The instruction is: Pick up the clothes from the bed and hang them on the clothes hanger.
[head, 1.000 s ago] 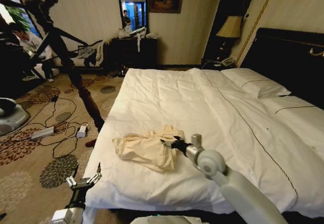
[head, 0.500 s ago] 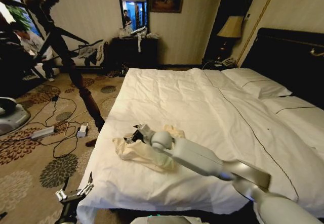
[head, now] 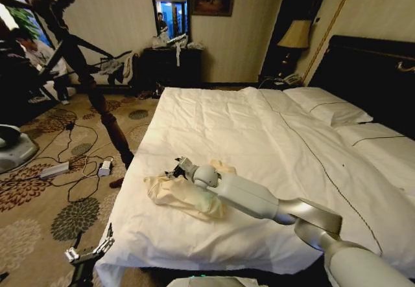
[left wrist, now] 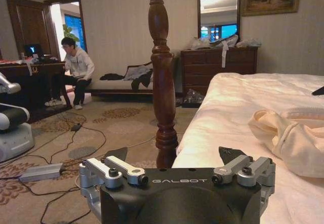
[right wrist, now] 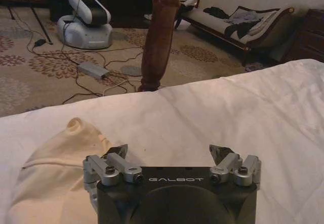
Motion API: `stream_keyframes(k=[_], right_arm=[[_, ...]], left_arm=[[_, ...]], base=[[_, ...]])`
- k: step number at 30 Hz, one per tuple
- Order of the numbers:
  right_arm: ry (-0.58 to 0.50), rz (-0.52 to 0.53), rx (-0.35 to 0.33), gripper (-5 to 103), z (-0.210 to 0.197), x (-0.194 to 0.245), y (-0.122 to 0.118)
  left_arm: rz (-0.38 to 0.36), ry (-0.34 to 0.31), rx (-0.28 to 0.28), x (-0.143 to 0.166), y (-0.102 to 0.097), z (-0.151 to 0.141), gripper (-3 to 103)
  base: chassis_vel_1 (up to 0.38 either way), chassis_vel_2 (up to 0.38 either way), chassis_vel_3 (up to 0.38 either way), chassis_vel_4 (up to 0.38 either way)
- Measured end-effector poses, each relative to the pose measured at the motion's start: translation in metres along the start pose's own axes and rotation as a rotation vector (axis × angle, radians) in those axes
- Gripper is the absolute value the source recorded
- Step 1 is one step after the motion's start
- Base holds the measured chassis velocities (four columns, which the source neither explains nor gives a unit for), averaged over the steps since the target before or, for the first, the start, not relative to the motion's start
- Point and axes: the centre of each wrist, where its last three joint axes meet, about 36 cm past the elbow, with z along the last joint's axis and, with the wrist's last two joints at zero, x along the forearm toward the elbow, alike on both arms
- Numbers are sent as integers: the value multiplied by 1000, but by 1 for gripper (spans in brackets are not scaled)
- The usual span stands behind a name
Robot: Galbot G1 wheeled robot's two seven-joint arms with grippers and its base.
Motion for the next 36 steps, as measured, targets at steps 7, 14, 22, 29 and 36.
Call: stream_keyframes(k=[7, 14, 22, 29, 36], right_arm=[[63, 29, 29, 91, 25, -15, 3], [89, 37, 38, 74, 36, -30, -1], [93, 15, 71, 47, 40, -31, 8], [80, 20, 77, 25, 36, -32, 14], [71, 22, 53, 2, 32, -34, 16]], left_arm=[[-10, -5, 7, 1, 2, 0, 100], [-24, -6, 8, 3, 7, 2, 100], [-31, -7, 11, 2, 9, 4, 100], [-31, -7, 13, 2, 9, 4, 100], [-29, -11, 10, 1, 10, 3, 100]], base=[[0, 0, 0, 0], [0, 0, 0, 0], [0, 0, 0, 0], [0, 0, 0, 0], [0, 0, 0, 0]])
